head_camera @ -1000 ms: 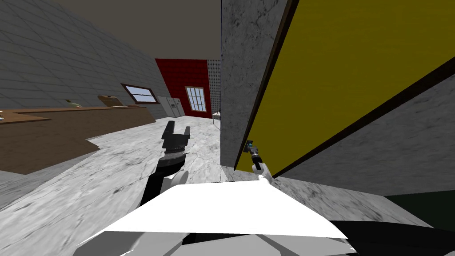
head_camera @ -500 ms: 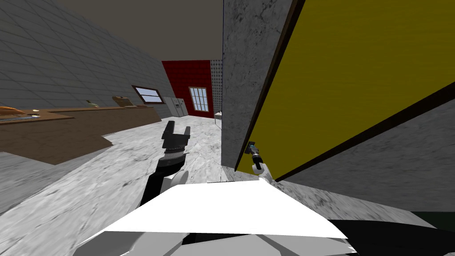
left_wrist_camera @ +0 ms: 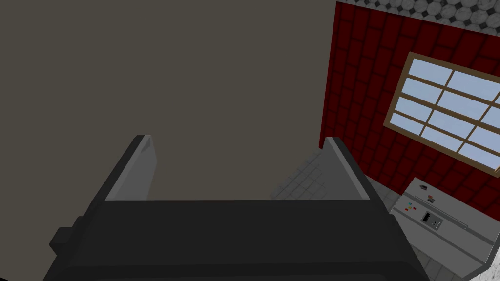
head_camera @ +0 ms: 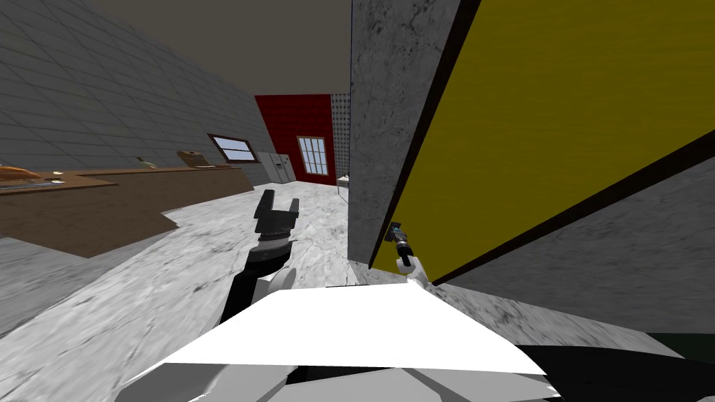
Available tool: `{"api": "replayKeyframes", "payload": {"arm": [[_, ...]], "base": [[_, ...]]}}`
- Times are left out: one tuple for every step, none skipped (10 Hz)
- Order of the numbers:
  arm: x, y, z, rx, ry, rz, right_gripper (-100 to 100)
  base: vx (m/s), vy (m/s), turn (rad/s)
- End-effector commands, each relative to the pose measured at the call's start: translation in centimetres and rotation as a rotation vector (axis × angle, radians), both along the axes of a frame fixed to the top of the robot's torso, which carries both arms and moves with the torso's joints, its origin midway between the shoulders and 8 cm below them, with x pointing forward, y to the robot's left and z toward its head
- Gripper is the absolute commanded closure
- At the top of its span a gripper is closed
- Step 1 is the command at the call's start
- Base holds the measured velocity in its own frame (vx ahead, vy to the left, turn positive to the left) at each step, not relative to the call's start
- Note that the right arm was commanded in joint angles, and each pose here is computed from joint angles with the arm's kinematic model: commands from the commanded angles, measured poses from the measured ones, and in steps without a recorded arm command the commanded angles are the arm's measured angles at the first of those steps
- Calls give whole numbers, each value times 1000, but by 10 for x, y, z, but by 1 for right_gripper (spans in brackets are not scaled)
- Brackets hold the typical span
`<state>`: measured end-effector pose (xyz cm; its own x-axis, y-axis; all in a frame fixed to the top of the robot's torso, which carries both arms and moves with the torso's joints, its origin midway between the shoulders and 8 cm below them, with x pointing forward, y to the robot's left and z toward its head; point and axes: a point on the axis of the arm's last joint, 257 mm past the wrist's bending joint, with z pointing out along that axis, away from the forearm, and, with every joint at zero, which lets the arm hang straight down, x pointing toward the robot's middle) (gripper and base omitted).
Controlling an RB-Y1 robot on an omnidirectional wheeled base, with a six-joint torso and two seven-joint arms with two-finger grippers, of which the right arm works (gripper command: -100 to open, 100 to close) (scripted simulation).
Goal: Pull the door open
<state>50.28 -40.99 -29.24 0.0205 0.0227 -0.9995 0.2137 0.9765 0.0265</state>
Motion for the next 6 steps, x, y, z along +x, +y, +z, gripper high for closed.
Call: {"api": "replayKeyframes", "payload": {"arm": [[0, 0, 2, 46, -15, 1, 100], [0, 0, 3, 82, -27, 2, 100], [0, 0, 5, 118, -39, 2, 100], [0, 0, 6, 153, -50, 3, 100], [0, 0, 8, 191, -63, 4, 100], [0, 0, 8, 197, -65, 4, 100]], "base": [[-23, -11, 16], [-26, -5, 17], [-37, -1, 16], [-42, -6, 16], [-41, -9, 26], [-29, -9, 10]]}}
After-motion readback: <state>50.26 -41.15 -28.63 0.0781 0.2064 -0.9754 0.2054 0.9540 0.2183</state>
